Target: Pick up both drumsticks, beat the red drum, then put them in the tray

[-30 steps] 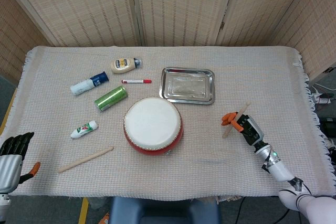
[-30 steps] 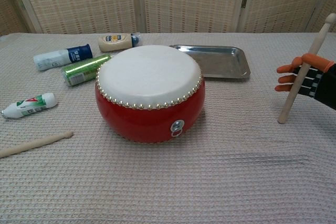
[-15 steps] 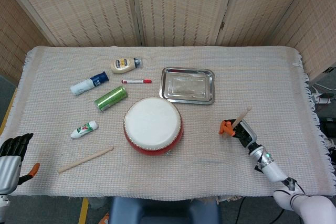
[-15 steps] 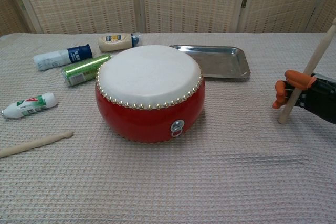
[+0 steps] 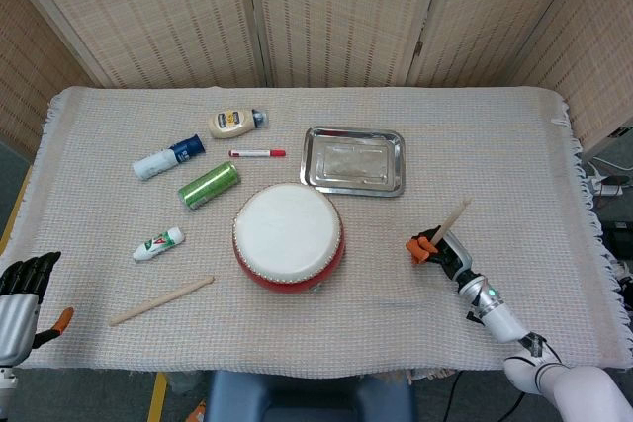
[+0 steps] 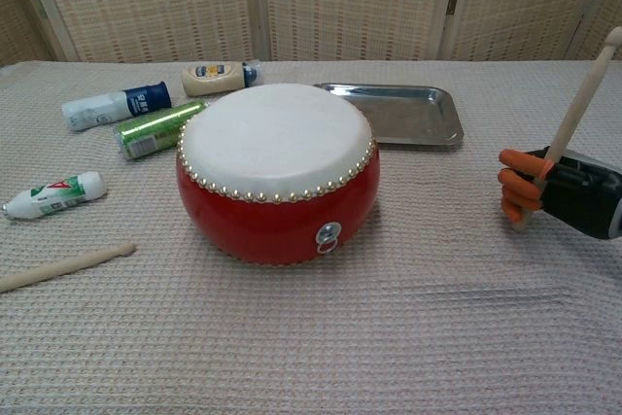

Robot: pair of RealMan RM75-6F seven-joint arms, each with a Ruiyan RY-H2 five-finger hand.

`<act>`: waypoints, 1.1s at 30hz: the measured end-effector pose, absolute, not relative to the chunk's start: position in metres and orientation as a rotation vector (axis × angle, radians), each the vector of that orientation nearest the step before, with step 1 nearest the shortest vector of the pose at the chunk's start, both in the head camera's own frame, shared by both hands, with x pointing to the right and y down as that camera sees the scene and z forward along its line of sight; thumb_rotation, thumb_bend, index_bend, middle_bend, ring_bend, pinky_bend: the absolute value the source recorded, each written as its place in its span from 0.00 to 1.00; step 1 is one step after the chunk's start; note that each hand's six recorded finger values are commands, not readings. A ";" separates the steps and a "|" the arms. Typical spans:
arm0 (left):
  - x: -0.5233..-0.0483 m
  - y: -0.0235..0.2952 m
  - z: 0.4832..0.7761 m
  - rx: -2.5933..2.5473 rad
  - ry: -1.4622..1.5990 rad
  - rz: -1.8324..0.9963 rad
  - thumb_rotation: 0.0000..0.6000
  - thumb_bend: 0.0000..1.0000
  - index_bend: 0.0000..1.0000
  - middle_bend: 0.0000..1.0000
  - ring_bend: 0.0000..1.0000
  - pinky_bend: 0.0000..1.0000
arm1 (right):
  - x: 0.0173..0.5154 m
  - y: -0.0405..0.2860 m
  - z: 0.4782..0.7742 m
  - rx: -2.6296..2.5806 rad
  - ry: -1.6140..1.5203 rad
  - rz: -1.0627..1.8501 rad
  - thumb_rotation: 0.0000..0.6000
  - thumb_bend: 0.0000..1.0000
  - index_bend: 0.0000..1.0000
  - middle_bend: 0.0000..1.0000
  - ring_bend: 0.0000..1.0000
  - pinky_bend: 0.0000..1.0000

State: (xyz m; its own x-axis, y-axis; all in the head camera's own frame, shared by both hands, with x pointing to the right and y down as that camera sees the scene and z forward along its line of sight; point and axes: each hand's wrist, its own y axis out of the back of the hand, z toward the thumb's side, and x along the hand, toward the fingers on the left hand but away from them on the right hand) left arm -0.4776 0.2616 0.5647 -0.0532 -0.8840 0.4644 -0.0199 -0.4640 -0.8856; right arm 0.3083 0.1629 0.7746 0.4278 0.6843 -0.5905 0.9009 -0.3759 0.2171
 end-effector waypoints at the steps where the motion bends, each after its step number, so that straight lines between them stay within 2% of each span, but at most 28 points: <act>1: -0.478 0.262 0.565 -1.535 0.989 -1.599 1.00 0.32 0.07 0.08 0.07 0.09 | 0.307 0.163 0.775 2.179 1.333 -0.560 1.00 0.30 1.00 0.88 0.87 0.76; 5: -0.479 0.262 0.565 -1.534 0.989 -1.600 1.00 0.32 0.07 0.08 0.07 0.09 | 0.302 0.161 0.773 2.206 1.333 -0.553 1.00 0.56 1.00 0.93 0.96 0.88; 7: -0.479 0.262 0.566 -1.535 0.990 -1.599 1.00 0.32 0.07 0.08 0.07 0.09 | 0.300 0.161 0.772 2.224 1.331 -0.556 1.00 0.71 1.00 0.97 1.00 0.96; 10: -0.481 0.261 0.567 -1.533 0.989 -1.602 1.00 0.32 0.07 0.08 0.07 0.09 | 0.298 0.158 0.770 2.264 1.327 -0.572 1.00 0.88 1.00 1.00 1.00 1.00; 13: -0.483 0.258 0.568 -1.532 0.970 -1.604 1.00 0.32 0.07 0.08 0.07 0.09 | 0.295 0.154 0.769 2.323 1.316 -0.616 1.00 0.99 1.00 1.00 1.00 1.00; 22: -0.480 0.246 0.573 -1.554 0.935 -1.569 1.00 0.32 0.07 0.08 0.07 0.09 | 0.293 0.133 0.753 2.621 1.202 -0.937 1.00 1.00 1.00 1.00 1.00 1.00; 33: -0.455 0.226 0.589 -1.665 0.887 -1.489 1.00 0.32 0.09 0.10 0.08 0.09 | 0.299 0.102 0.702 2.900 0.766 -1.679 1.00 1.00 1.00 1.00 1.00 1.00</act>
State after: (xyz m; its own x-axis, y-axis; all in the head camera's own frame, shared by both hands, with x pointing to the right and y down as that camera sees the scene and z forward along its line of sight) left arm -0.4549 0.2256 0.5885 0.0950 -0.8616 0.4987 -0.0281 -0.5031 -0.8638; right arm 0.2987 0.1021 0.7023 0.4361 0.5098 -0.7416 0.2256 -0.8597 -0.4583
